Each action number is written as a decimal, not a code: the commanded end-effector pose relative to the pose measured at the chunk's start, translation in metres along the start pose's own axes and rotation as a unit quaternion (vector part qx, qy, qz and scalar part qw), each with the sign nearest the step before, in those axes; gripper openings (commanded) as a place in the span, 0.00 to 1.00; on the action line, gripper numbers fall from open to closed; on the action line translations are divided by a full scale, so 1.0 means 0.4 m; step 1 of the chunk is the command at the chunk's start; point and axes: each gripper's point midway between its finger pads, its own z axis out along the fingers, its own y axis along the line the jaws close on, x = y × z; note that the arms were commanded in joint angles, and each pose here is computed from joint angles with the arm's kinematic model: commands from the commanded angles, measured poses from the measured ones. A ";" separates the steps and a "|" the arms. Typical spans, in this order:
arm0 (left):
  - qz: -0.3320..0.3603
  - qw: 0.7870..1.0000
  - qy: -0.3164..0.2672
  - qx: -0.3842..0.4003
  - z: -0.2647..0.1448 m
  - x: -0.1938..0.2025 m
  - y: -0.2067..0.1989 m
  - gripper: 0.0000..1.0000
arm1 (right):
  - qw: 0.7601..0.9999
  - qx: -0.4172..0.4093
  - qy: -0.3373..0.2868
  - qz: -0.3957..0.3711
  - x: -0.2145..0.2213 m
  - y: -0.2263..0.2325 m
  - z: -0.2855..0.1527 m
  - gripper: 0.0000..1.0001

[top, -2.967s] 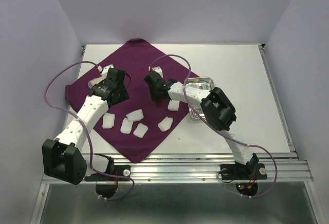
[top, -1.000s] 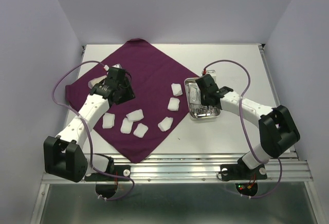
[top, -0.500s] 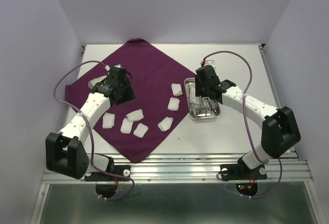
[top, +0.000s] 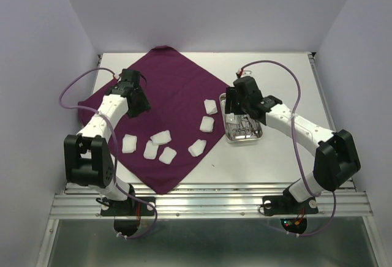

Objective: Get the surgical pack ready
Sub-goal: Pick up the medical item from the surgical kit.

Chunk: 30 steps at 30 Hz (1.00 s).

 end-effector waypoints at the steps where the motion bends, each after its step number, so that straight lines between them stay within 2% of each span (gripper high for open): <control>1: -0.004 1.000 -0.005 -0.009 0.012 -0.061 0.003 0.56 | 0.998 -0.056 -0.031 0.017 -0.041 0.082 -0.009 0.64; 8: -0.029 0.999 -0.009 -0.010 0.032 -0.129 0.008 0.58 | 0.997 -0.065 -0.031 0.012 -0.040 0.091 -0.002 0.64; 9: -0.038 0.999 -0.010 -0.017 0.034 -0.140 0.024 0.72 | 0.997 -0.067 -0.029 0.013 -0.035 0.092 -0.001 0.64; 10: -0.043 0.999 -0.012 -0.021 0.035 -0.150 0.032 0.72 | 0.997 -0.069 -0.029 0.015 -0.033 0.093 -0.001 0.64; 20: -0.097 0.992 -0.025 -0.070 0.091 -0.259 0.148 0.73 | 0.995 -0.086 -0.036 0.022 -0.024 0.097 -0.015 0.64; 24: -0.133 0.987 -0.035 -0.080 0.125 -0.303 0.193 0.67 | 0.995 -0.095 -0.032 0.024 -0.024 0.106 -0.022 0.64; 30: -0.146 0.983 -0.030 -0.107 0.199 -0.345 0.218 0.63 | 0.995 -0.094 -0.022 0.022 -0.016 0.110 -0.004 0.65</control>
